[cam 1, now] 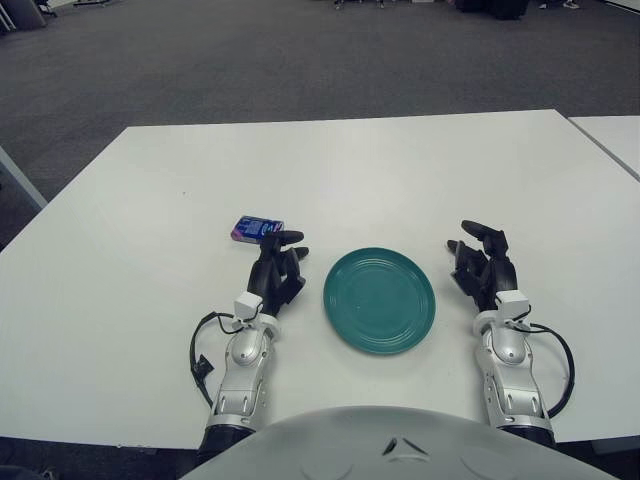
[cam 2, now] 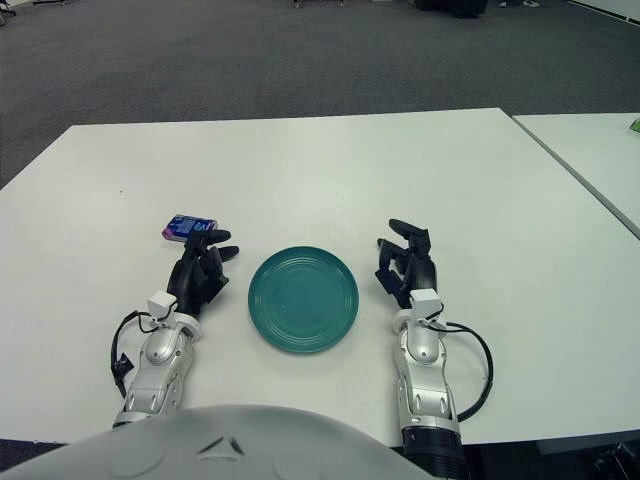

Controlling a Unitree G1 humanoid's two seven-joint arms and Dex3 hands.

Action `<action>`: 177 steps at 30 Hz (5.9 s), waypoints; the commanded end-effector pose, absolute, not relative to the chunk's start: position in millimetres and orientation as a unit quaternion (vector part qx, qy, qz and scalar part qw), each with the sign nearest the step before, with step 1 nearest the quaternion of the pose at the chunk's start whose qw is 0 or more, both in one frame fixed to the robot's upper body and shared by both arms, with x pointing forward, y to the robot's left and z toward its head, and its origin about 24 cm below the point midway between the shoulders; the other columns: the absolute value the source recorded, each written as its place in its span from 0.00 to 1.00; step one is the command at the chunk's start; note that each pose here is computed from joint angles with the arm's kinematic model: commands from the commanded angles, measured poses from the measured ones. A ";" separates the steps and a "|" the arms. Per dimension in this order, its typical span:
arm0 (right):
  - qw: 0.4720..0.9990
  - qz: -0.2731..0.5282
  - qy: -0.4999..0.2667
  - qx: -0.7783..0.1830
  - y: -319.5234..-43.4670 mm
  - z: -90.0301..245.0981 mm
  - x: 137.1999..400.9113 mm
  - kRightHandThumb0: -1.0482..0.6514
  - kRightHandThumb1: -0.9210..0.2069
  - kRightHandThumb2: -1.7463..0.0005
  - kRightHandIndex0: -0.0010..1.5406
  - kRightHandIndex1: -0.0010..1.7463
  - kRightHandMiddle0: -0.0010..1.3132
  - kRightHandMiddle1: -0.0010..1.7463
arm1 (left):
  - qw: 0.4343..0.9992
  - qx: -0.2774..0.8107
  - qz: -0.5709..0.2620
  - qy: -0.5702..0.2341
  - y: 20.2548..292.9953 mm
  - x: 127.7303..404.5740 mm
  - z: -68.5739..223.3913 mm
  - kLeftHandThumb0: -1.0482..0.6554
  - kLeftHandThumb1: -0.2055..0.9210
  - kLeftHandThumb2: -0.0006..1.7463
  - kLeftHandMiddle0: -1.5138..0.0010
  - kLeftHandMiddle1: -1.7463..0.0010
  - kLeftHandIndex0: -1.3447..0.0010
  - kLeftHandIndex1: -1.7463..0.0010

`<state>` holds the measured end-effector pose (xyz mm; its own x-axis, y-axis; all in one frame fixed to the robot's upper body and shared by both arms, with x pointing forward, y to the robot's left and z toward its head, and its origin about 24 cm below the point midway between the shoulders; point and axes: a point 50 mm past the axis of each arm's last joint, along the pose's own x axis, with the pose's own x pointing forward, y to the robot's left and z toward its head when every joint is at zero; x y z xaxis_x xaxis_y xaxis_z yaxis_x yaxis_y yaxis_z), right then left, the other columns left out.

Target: Put the gum into the plate.

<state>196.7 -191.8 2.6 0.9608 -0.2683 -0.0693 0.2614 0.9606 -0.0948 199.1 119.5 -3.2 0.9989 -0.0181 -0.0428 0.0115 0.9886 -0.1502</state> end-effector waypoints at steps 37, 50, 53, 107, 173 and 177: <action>0.986 -0.136 0.090 -0.036 -189.2 -12.8 191.6 0.27 0.00 0.60 0.23 0.39 0.00 0.64 | 0.996 -0.085 -0.009 0.032 118.7 202.1 -6.6 0.15 1.00 0.50 0.85 0.26 0.91 0.11; 0.986 -0.136 0.089 -0.037 -189.2 -14.2 194.3 0.27 0.00 0.60 0.23 0.40 0.00 0.64 | 0.993 -0.004 -0.032 -0.110 132.6 246.4 61.4 0.17 1.00 0.50 0.84 0.34 0.90 0.18; 0.986 -0.136 0.089 -0.037 -188.9 -14.6 194.6 0.27 0.00 0.60 0.22 0.40 0.00 0.64 | 0.989 0.024 -0.041 -0.142 139.3 261.6 73.4 0.19 1.00 0.47 0.86 0.34 0.93 0.19; 0.986 -0.138 0.087 -0.043 -191.3 -15.2 184.2 0.28 0.00 0.61 0.22 0.41 0.00 0.64 | 0.688 0.607 -0.397 0.023 199.4 355.0 64.4 0.07 1.00 0.10 0.98 0.84 1.00 0.51; 0.981 -0.169 0.089 -0.043 -204.0 -13.2 188.6 0.23 0.00 0.60 0.23 0.41 0.00 0.65 | 0.684 0.680 -0.262 0.032 202.2 325.7 -9.5 0.61 0.44 0.71 0.57 0.11 0.59 0.06; 0.981 -0.169 0.087 -0.042 -203.7 -12.8 188.8 0.23 0.00 0.60 0.24 0.41 0.00 0.65 | 0.695 0.673 -0.255 0.011 201.4 324.0 -8.7 0.61 0.39 0.77 0.55 0.10 0.60 0.02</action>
